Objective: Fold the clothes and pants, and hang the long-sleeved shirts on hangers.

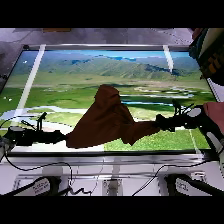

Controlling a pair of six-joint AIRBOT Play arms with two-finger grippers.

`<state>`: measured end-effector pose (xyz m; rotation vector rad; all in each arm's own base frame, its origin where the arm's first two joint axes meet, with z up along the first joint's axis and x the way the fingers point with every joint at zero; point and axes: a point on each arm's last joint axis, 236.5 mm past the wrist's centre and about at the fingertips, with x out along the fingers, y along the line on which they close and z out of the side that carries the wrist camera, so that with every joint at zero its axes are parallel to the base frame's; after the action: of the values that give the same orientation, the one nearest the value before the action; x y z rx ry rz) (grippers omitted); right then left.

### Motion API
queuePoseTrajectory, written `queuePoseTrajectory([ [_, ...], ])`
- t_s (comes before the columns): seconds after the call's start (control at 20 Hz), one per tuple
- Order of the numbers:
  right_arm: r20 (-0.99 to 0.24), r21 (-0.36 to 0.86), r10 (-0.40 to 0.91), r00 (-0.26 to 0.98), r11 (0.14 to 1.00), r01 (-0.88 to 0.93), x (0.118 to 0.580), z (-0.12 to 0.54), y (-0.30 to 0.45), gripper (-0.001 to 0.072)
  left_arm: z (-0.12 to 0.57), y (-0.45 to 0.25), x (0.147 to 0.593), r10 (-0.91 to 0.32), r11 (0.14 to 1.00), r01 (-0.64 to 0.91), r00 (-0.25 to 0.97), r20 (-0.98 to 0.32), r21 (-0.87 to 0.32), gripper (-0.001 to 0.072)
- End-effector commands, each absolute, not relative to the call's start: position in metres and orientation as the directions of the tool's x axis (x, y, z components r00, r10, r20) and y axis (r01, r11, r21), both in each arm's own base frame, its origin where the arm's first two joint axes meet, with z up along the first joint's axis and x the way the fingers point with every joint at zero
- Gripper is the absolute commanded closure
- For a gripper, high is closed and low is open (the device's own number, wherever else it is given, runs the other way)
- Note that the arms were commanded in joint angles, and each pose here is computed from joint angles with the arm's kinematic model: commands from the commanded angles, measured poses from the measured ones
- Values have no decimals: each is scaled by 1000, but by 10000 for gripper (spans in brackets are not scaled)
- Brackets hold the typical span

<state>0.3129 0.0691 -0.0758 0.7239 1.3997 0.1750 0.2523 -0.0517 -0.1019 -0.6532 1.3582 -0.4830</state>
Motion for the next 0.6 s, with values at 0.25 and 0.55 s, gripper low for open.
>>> queuePoseTrajectory([
  [0.25,-697,630,541,470,776,41,401,36,69,700,9,-44,356,-709,649,105,445,-548,-754,691],
  [0.55,-547,361,363,754,915,-178,435,210,34,699,256,-7,438,-585,766,434,776,-236,-474,691],
])
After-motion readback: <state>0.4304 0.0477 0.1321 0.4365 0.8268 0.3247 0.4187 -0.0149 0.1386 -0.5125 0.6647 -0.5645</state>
